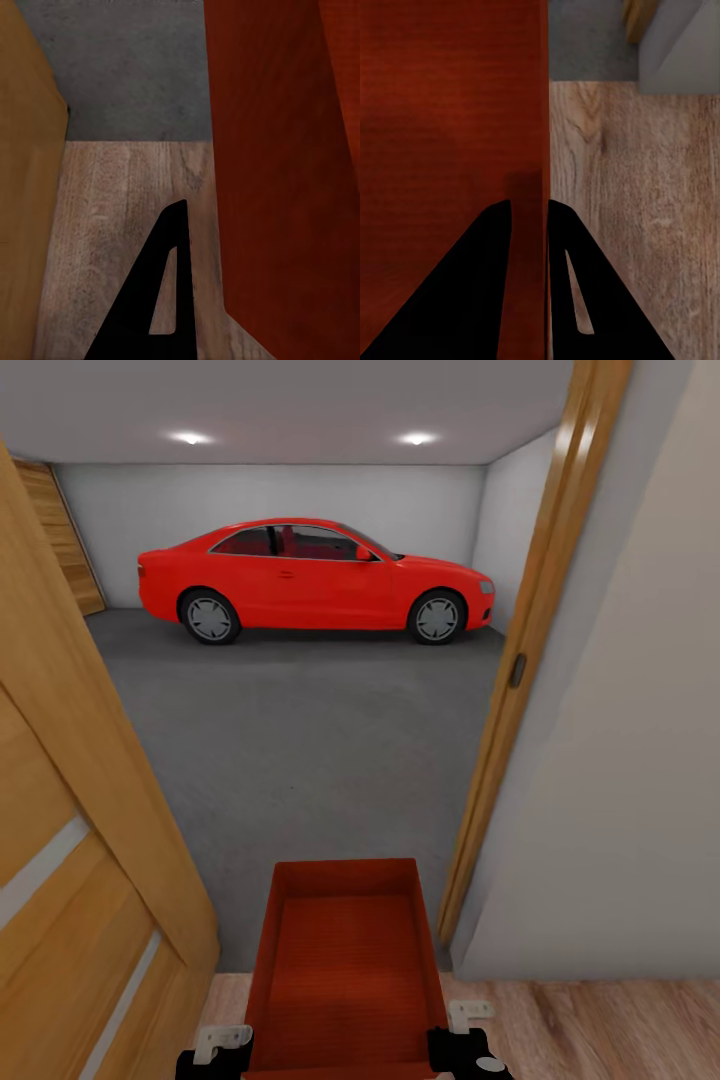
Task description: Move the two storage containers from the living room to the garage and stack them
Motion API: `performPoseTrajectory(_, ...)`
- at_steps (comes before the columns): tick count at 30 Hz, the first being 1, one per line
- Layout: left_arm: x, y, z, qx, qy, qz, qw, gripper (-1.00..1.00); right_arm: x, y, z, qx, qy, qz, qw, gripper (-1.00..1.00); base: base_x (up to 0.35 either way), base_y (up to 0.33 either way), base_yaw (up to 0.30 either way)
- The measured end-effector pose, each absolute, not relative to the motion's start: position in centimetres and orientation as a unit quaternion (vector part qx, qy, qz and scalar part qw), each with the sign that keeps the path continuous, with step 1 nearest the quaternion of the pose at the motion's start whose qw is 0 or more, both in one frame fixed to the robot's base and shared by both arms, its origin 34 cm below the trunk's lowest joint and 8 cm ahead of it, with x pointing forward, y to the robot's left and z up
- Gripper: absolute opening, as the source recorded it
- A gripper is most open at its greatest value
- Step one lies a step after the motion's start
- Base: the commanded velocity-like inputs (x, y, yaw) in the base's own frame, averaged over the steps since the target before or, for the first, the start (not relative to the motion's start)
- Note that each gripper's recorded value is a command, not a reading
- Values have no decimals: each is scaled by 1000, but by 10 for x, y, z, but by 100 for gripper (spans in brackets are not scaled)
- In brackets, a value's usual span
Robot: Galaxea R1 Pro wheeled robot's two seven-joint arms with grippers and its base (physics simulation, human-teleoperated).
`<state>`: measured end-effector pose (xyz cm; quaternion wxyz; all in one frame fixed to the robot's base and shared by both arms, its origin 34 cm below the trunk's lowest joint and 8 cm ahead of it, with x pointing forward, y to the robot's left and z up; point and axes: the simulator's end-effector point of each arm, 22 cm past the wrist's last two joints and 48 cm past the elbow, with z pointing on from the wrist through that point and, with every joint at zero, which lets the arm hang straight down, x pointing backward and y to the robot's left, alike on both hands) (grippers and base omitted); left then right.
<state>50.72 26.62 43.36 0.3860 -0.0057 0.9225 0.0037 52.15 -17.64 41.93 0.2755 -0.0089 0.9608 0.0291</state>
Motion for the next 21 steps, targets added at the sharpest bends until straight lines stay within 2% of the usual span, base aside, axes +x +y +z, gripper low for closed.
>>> performPoseTrajectory(21, 507, 266, 434, -6, 922, 4, 386, -100, 522, -176, 419, -9, 961, 29, 275, -100, 27, 46, 0)
